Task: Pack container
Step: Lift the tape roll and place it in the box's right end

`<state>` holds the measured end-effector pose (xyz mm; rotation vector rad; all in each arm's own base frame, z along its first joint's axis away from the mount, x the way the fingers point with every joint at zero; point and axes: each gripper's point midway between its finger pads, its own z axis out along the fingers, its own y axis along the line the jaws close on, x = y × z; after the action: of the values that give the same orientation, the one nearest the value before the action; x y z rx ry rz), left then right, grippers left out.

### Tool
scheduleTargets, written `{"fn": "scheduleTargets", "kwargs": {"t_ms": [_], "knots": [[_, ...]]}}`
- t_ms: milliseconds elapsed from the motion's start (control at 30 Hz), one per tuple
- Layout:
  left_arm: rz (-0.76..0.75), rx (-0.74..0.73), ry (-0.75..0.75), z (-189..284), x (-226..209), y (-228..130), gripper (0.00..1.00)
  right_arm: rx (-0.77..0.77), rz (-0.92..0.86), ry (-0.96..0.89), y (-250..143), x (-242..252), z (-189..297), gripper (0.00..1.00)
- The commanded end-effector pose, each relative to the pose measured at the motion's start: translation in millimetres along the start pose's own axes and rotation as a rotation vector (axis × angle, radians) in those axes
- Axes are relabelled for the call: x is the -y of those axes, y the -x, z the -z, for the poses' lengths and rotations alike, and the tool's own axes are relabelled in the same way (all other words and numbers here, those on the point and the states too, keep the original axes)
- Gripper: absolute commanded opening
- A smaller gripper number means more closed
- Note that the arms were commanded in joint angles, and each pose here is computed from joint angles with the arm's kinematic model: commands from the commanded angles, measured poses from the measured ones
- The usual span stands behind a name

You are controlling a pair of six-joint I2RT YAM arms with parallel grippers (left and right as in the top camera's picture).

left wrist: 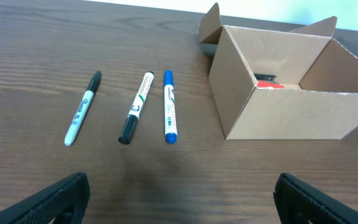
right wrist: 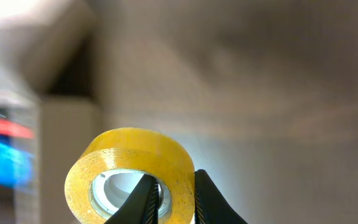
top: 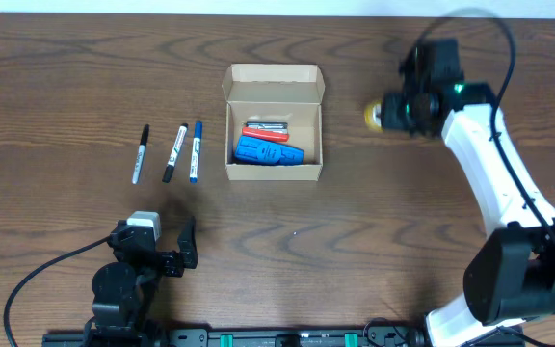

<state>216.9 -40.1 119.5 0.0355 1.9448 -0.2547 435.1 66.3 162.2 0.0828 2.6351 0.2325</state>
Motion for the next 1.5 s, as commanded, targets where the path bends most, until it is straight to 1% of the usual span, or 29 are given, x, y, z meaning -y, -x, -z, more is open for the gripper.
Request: {"fn": "scheduleTargets", "kwargs": {"t_ms": [0,133,233,367,467,633,867,1033,1200,1467], "knots": [[0.0,-0.014,0.006,-3,-3,-7,0.95,0.115,0.063,0.088,36,-50,34,0.01],[0.0,-0.014,0.006,-3,-3,-7,0.95,0.216,0.148,0.159,57,-98,60,0.01],[0.0,-0.014,0.006,-3,-3,-7,0.95,0.233,0.197,0.197,54,-125,62,0.01],[0.0,-0.014,0.006,-3,-3,-7,0.95,0.165,0.253,0.207,33,-148,41,0.01],[0.0,-0.014,0.006,-3,-3,-7,0.95,0.066,0.276,0.205,10,-157,15,0.01],[0.0,-0.014,0.006,-3,-3,-7,0.95,-0.092,0.303,0.169,-29,-159,-20,0.01],[0.0,-0.014,0.006,-3,-3,-7,0.95,-0.28,0.3,0.105,-74,-147,-41,0.01],[0.0,-0.014,0.006,-3,-3,-7,0.95,-0.325,0.3,0.077,-84,-140,-44,0.01],[0.0,-0.014,0.006,-3,-3,-7,0.95,-0.337,0.307,0.03,-90,-130,-54,0.01],[0.0,-0.014,0.006,-3,-3,-7,0.95,-0.352,0.313,0.021,-95,-128,-66,0.01]]}}
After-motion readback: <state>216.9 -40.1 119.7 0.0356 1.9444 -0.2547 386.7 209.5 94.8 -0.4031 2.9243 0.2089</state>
